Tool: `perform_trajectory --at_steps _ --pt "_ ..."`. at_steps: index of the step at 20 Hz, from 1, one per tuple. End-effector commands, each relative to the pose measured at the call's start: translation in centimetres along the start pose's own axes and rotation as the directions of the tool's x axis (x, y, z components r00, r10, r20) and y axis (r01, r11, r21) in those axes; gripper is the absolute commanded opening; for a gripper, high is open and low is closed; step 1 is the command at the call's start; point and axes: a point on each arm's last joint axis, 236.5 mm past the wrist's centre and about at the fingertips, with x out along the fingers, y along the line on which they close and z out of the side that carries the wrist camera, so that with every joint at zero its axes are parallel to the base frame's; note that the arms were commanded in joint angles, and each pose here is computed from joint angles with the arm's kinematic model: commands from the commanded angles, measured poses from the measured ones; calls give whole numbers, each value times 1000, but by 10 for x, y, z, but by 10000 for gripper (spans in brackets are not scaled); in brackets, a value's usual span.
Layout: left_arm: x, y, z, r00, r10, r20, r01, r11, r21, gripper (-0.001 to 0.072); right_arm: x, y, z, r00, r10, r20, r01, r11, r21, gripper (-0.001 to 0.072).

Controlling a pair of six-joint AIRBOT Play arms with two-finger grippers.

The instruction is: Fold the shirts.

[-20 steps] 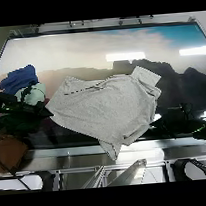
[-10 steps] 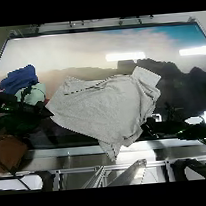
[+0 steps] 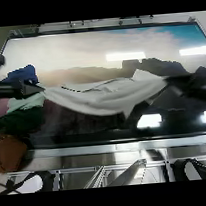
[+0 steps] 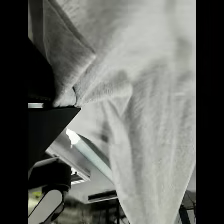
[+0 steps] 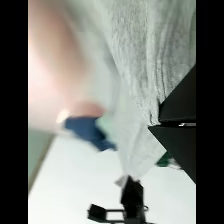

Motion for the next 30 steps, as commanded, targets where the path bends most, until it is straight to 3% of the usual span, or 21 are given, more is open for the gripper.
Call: perform_trajectory --at_steps 1,3,5,7,9,10,13,15,17,21,24,26,27,28,29,30 --pt "-53 -142 13 982 -56 179 -11 935 355 26 -48 125 40 985 153 79 -122 943 -311 13" --pt "-88 -206 5 943 -5 332 -162 866 473 26 -57 189 44 948 308 73 -252 874 -416 13" --pt "-118 -261 -9 863 51 503 -360 759 542 27 -66 236 40 913 406 41 -336 806 -487 13" --pt "-130 -302 -22 790 75 608 -501 650 571 27 -69 262 40 910 413 28 -329 763 -556 13" --pt "-138 -314 -22 754 92 650 -563 601 567 27 -68 270 45 922 386 35 -296 758 -582 13" --pt "-139 -303 -17 764 116 634 -554 621 554 28 -63 255 54 944 323 66 -229 785 -576 13" --pt "-130 -230 3 841 153 518 -418 792 445 28 -46 155 88 988 -29 154 95 893 -441 13" --pt "-118 -162 13 892 151 426 -299 904 306 28 -32 99 91 986 -118 116 151 927 -342 13" --pt "-99 -92 16 932 120 343 -175 976 132 28 -5 41 80 988 -145 47 152 967 -203 14" --pt "-17 23 5 983 16 181 -4 998 -69 24 64 -115 40 952 -305 -27 306 952 -1 14" --pt "67 94 4 995 25 95 -8 984 -178 20 96 -220 18 901 -428 -68 433 897 86 13" --pt "109 121 14 999 21 40 -14 986 -167 13 109 -258 22 906 -421 -48 424 898 117 13" --pt "121 124 22 1000 5 20 -2 989 -145 60 112 -268 28 911 -411 -27 411 904 118 14" --pt "130 124 34 1000 -5 11 7 992 -123 272 114 -272 36 917 -399 -10 397 909 126 106" --pt "134 122 48 1000 -8 16 10 993 -116 347 114 -272 46 921 -390 8 385 913 130 329" --pt "133 119 62 1000 -9 26 11 994 -107 348 112 -267 57 927 -375 17 371 922 110 354"
